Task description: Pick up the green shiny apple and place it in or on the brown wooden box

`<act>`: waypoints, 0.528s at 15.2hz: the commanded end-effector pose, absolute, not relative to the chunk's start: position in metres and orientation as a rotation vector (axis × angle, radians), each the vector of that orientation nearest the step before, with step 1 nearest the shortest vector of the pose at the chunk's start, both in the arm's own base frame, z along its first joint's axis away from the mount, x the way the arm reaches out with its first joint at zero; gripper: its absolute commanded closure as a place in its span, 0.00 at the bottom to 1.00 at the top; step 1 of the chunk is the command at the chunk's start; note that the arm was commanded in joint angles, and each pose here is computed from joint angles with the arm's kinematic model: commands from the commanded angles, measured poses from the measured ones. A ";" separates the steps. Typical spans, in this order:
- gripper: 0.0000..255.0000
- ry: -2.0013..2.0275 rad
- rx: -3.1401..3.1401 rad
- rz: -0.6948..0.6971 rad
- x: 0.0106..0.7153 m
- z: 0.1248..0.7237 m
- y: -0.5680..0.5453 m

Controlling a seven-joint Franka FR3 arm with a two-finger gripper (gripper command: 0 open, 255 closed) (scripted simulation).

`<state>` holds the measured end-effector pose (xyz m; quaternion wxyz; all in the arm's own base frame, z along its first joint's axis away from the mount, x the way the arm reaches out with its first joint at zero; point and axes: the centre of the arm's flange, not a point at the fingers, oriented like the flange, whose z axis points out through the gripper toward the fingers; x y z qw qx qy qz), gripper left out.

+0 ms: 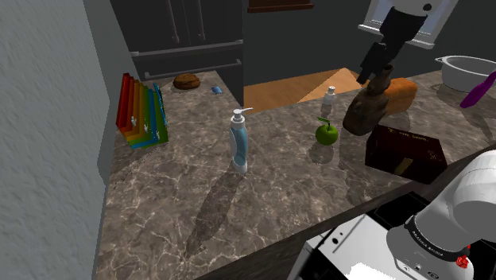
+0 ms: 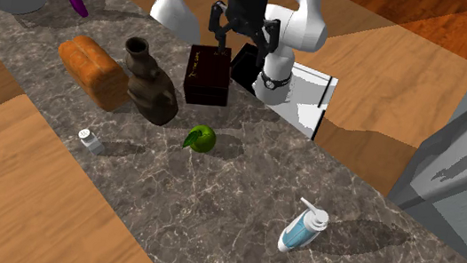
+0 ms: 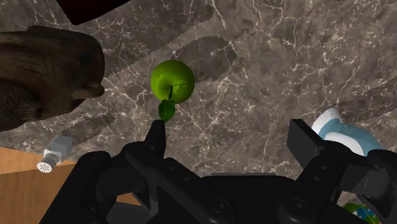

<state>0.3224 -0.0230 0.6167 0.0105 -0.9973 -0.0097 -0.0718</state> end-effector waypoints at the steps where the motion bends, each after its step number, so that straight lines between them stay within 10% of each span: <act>1: 0.00 -0.030 -3.112 -0.224 0.322 0.617 -0.023; 8: 0.00 -0.069 -3.073 -0.183 0.366 0.541 -0.063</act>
